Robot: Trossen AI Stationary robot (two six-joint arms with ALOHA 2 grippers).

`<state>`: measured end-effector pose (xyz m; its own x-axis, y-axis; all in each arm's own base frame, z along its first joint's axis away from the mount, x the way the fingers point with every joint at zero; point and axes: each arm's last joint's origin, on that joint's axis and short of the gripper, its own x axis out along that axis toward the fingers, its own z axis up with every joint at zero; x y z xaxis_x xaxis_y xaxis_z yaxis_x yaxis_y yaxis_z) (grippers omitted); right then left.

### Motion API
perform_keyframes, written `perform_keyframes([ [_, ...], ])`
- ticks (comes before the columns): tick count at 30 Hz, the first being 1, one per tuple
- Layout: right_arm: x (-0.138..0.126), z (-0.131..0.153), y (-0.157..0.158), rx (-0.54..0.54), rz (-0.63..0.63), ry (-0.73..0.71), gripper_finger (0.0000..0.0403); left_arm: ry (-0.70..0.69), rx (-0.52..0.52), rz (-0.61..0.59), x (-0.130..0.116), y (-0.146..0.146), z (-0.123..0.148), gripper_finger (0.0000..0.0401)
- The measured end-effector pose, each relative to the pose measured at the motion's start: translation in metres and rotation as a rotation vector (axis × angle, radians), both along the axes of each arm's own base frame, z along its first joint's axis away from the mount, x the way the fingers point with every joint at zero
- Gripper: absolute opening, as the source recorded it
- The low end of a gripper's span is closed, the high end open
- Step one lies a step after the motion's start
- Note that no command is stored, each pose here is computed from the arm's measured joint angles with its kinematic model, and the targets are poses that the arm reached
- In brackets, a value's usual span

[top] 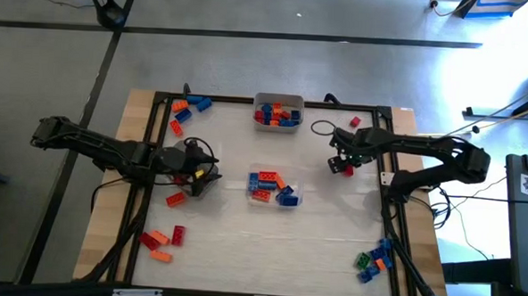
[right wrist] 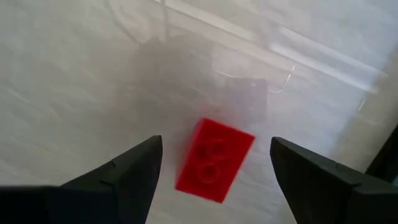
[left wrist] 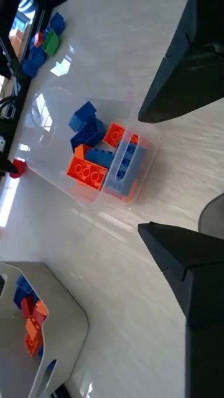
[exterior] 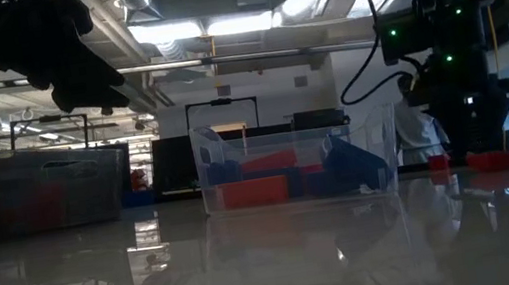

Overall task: Sort blocks by size
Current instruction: Put the red curved game piece into the black bin

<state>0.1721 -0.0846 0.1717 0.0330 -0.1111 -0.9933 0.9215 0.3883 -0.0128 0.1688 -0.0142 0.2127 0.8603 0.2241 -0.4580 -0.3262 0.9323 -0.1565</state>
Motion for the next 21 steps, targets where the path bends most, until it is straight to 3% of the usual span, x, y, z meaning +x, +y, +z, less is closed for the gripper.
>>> perform_keyframes([
  [13, 0.011, -0.024, 0.006, 0.046, -0.004, 0.123, 0.0289, 0.004, 0.001, -0.001, 0.0, 0.0, 0.0, 0.0265],
  [16, 0.013, -0.027, 0.005, 0.051, 0.03, 0.123, 0.0257, 0.004, 0.001, -0.001, 0.0, 0.0, 0.0, 0.0265],
  [21, 0.015, -0.027, 0.005, 0.056, 0.06, 0.106, 0.0168, 0.004, 0.0, -0.001, 0.0, 0.0, 0.0, 0.0265],
])
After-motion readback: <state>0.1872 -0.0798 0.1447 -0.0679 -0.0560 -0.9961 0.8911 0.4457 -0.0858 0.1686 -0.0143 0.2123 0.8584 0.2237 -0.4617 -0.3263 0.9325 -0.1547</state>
